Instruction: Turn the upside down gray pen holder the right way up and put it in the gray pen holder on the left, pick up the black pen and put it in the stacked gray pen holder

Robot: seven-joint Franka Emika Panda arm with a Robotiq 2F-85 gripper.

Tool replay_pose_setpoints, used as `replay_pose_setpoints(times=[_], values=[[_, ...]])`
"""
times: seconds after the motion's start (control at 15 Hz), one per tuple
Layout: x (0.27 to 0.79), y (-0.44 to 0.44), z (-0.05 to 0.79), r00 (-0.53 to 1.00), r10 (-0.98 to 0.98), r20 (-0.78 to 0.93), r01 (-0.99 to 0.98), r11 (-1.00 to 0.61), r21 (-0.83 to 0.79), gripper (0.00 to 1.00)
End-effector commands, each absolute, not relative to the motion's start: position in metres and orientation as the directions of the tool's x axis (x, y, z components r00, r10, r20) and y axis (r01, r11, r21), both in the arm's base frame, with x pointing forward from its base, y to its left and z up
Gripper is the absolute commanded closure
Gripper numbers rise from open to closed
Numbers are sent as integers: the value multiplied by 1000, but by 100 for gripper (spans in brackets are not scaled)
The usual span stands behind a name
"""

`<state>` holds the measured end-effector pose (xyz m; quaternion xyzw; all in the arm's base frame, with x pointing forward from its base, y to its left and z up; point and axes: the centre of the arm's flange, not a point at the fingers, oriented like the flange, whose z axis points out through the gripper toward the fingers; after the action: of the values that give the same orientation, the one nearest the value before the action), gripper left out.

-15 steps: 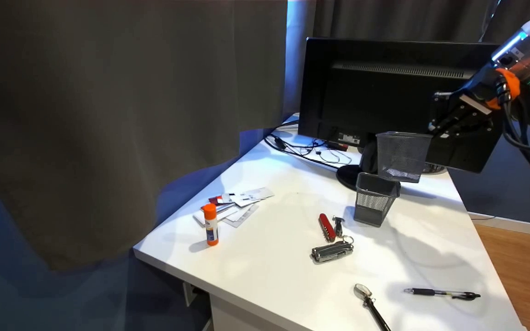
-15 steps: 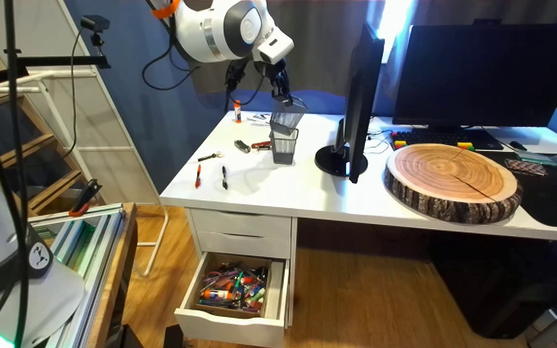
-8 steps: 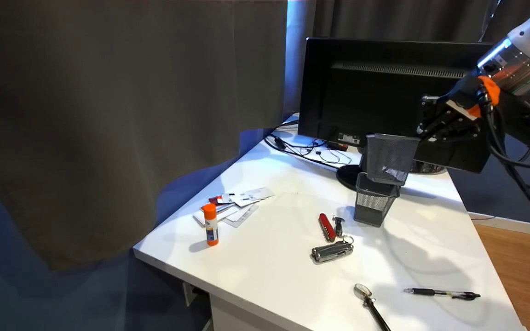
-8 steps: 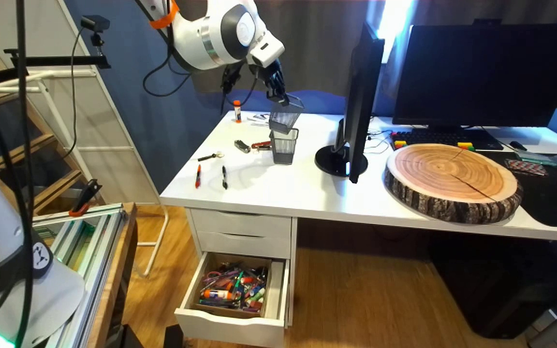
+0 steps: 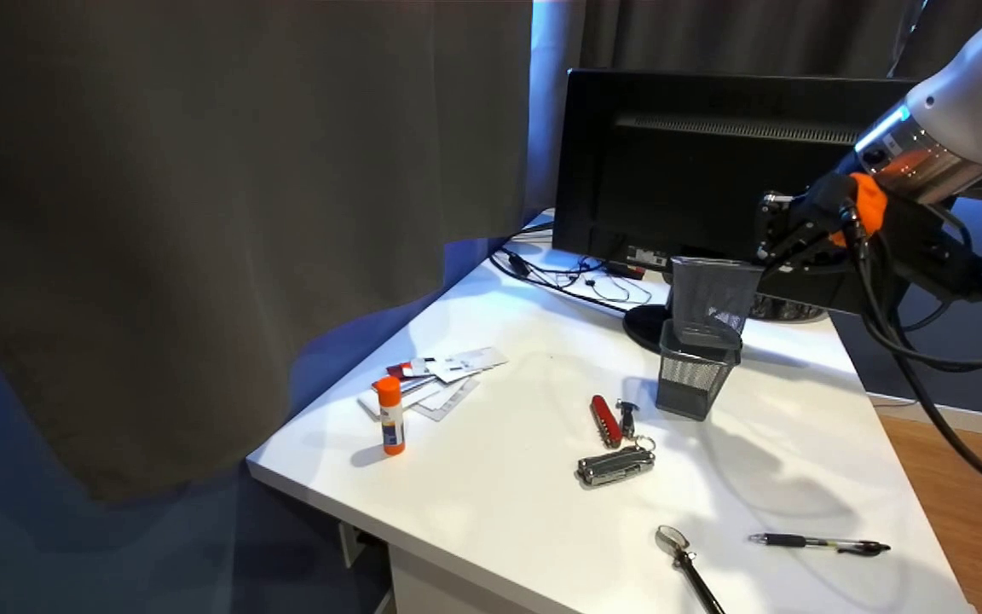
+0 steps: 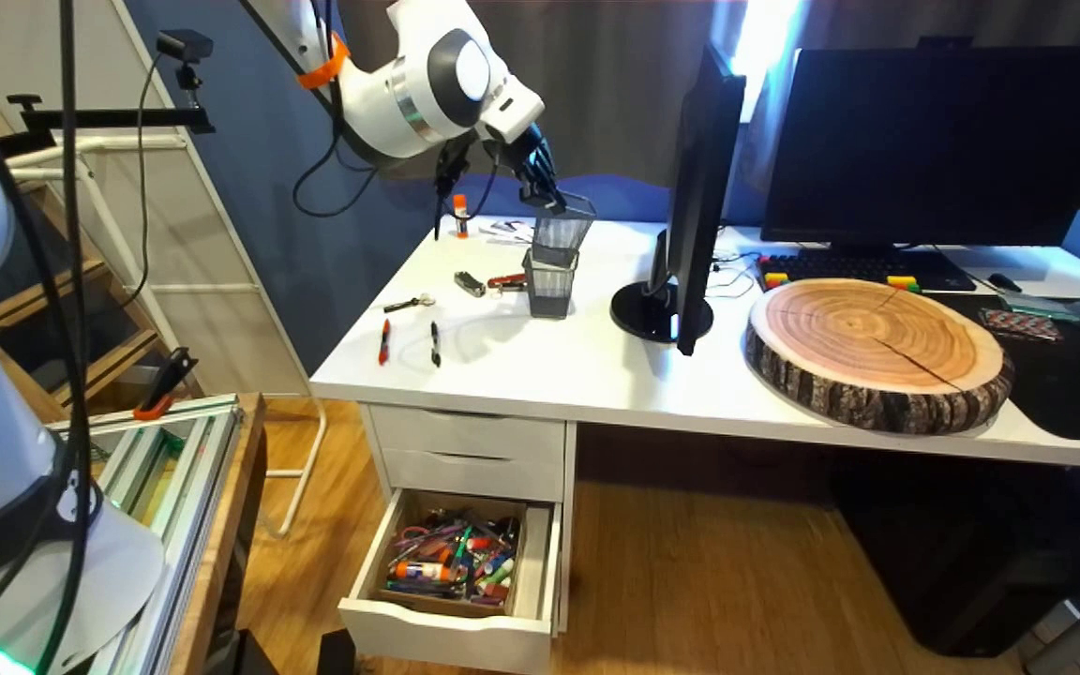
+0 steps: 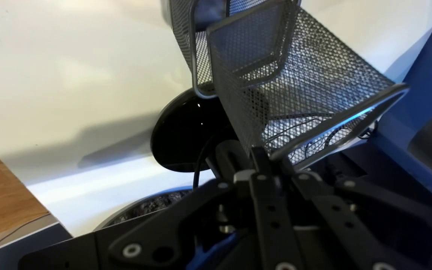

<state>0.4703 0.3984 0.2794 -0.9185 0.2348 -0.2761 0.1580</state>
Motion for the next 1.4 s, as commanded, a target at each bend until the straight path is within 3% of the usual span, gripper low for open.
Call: replay_pose_setpoints(times=[0.0, 0.53, 0.67, 1.0, 1.33], values=[[468, 405, 275, 700, -534, 474, -345, -834, -431, 98], [462, 414, 262, 711, -529, 463, -356, -839, -412, 98], [462, 412, 263, 710, -528, 467, -356, -840, -408, 67], [464, 392, 297, 720, -497, 485, -301, -853, -426, 34], [454, 372, 323, 842, -342, 417, -190, -912, -364, 1]])
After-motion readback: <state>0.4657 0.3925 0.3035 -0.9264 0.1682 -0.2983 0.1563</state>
